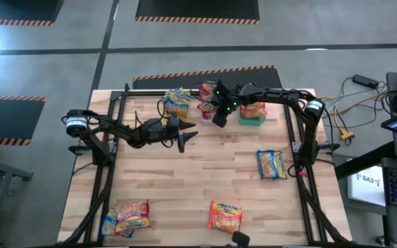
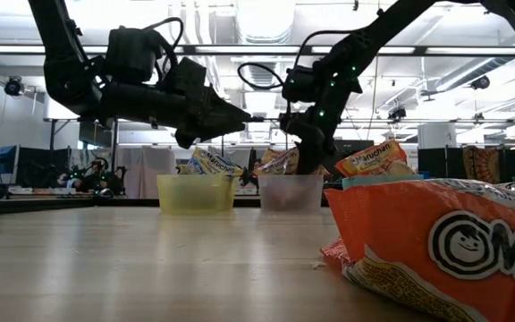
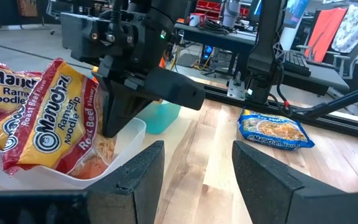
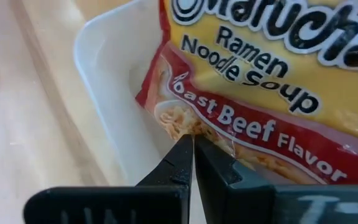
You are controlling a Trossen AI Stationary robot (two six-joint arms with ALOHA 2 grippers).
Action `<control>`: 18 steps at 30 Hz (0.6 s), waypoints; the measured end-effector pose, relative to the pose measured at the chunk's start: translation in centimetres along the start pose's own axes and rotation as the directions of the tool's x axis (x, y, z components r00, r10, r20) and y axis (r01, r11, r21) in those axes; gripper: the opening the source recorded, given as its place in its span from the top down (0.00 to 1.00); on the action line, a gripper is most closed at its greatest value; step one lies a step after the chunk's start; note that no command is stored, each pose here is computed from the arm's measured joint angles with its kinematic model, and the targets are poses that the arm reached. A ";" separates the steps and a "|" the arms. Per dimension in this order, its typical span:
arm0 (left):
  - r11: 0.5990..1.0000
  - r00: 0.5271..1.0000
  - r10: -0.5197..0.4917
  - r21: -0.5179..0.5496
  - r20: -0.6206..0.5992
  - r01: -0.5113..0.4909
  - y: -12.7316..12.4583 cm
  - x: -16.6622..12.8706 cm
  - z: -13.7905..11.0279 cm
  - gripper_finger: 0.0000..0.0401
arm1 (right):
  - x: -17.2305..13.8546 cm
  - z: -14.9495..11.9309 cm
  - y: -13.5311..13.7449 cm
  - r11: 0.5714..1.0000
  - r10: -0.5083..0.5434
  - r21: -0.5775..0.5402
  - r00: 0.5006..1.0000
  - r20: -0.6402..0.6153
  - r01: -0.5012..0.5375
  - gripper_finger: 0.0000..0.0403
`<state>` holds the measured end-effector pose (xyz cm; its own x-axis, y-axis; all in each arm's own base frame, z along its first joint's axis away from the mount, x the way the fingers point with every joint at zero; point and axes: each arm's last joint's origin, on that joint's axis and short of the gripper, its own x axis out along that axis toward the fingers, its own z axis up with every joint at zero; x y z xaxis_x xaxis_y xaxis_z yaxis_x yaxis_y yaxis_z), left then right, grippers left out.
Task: Sort Maruchan noodles
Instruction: Put the right red noodle pack into the white bin
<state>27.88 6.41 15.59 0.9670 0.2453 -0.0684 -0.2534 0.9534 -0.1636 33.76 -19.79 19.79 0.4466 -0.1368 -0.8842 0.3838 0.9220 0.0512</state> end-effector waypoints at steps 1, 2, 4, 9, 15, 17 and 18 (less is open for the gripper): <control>1.000 1.000 0.000 0.000 0.000 0.000 0.0 0.0 0.0 0.57 | 0.0 0.0 0.0 1.000 0.017 0.000 1.000 0.001 -0.017 0.98; 1.000 1.000 0.000 0.000 0.000 0.000 0.0 0.0 0.0 0.57 | 0.0 0.0 0.1 0.999 0.039 0.000 0.999 0.002 -0.039 0.98; 1.000 1.000 0.000 0.000 0.000 0.000 0.0 0.0 0.0 0.57 | 0.0 0.0 0.3 0.998 0.070 -0.002 0.998 0.001 -0.070 0.98; 1.000 1.000 0.000 0.000 0.000 0.000 0.0 0.0 0.0 0.57 | 0.0 0.0 0.5 0.997 0.076 -0.007 0.997 -0.002 -0.076 0.98; 1.000 1.000 0.000 0.003 -0.001 0.000 0.0 0.0 0.0 0.57 | 2.3 -0.6 0.4 0.997 0.082 -0.002 0.995 -0.058 -0.082 0.98; 1.000 1.000 0.000 0.004 -0.002 0.000 0.0 0.0 0.0 0.57 | 3.2 -0.6 0.4 0.997 0.082 0.000 0.994 -0.077 -0.082 0.98; 1.000 1.000 0.000 0.004 -0.005 0.000 0.0 0.0 -0.1 0.57 | 3.5 -0.5 0.4 0.997 0.081 -0.004 0.993 -0.083 -0.082 0.98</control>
<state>27.87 6.40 15.54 0.9668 0.2447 -0.0731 -0.2536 0.9540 -0.1599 35.08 -19.77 16.47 0.4077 -0.0310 -0.9126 0.3426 0.9316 0.1214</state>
